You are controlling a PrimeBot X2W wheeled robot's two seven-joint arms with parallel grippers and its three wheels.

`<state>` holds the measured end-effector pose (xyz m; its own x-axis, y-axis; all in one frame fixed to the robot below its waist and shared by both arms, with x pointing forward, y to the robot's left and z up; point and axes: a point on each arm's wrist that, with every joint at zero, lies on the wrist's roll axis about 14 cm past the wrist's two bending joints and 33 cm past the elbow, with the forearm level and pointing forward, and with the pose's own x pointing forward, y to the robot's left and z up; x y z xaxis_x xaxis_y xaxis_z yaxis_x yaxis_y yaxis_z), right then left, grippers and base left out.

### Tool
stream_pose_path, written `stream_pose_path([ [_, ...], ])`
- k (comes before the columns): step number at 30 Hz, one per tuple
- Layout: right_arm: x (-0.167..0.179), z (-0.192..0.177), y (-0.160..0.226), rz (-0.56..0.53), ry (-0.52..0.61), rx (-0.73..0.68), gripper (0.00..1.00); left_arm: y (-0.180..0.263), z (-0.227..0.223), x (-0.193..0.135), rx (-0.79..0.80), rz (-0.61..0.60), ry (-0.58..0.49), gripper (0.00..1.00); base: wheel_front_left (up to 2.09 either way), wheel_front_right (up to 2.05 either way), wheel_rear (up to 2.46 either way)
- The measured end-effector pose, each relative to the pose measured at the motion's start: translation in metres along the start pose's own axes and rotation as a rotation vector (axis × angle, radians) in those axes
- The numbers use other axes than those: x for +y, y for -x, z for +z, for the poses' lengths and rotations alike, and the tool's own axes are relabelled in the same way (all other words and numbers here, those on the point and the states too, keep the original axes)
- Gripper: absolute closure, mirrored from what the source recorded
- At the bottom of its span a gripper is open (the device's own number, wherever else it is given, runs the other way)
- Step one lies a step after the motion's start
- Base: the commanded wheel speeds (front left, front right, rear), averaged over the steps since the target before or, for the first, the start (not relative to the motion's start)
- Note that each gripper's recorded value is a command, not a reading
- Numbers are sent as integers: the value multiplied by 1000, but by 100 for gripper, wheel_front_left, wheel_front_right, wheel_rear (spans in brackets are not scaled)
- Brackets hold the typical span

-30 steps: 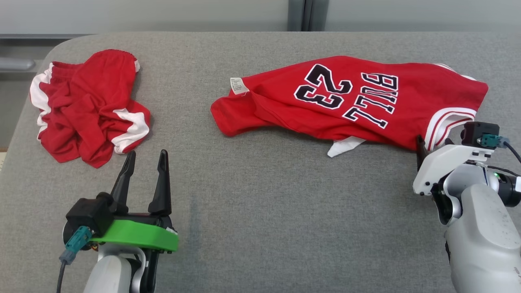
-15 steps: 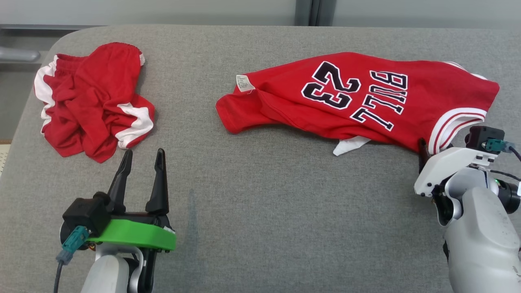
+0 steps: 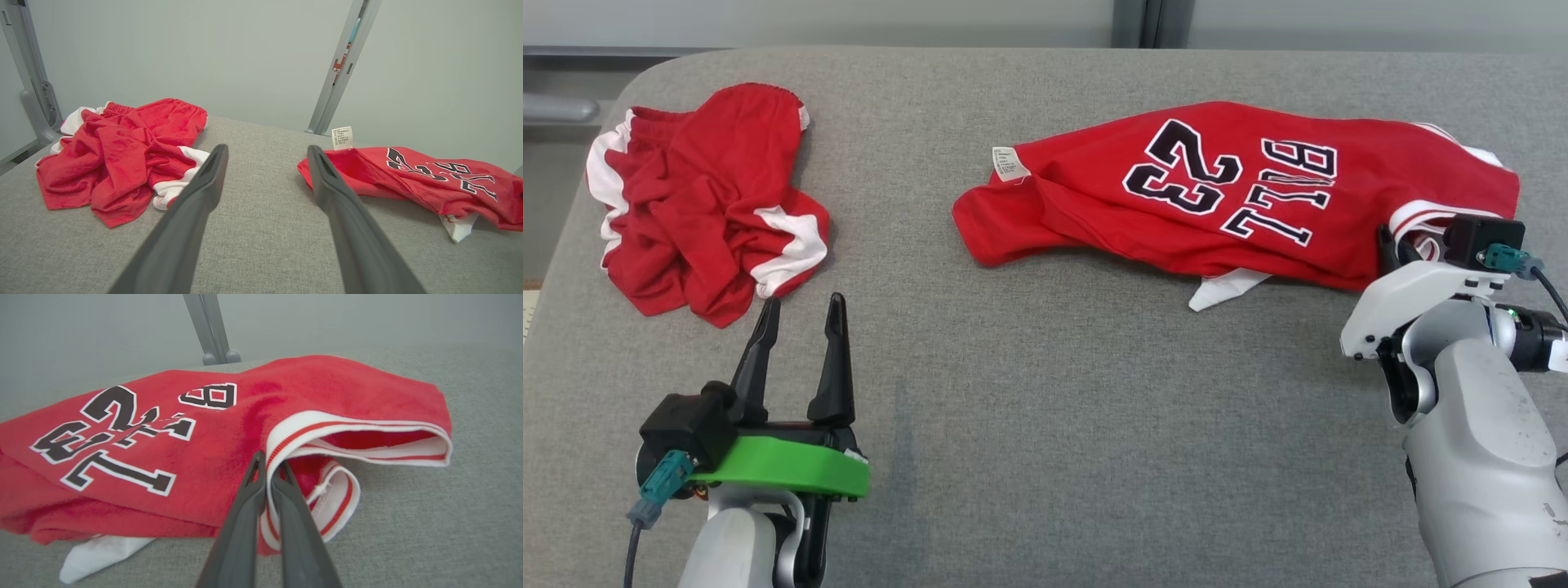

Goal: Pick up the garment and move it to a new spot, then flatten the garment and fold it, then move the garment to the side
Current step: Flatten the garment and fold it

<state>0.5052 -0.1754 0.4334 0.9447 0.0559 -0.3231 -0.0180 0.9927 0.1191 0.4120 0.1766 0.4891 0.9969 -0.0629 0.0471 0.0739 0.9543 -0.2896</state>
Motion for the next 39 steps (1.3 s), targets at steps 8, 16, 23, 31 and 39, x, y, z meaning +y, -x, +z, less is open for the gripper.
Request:
stream_pose_path([
  [8, 20, 70, 33, 63, 30, -241, 100, 8, 8, -5, -18, -10, 1, 0, 0, 0, 0],
  [16, 16, 115, 98, 71, 17, -353, 100, 10, 12, -15, -32, -38, 5, 0, 0, 0, 0],
  [23, -6, 109, 100, 11, -6, -273, 100, 7, 6, -16, -18, -42, 6, 0, 0, 0, 0],
  [31, -31, 88, 27, -35, 82, -125, 100, -10, 4, -18, -18, -54, 6, 0, 0, 0, 0],
  [39, -19, 95, -42, -11, 132, -159, 100, -15, 0, 0, -11, -3, -1, 0, 0, 0, 0],
])
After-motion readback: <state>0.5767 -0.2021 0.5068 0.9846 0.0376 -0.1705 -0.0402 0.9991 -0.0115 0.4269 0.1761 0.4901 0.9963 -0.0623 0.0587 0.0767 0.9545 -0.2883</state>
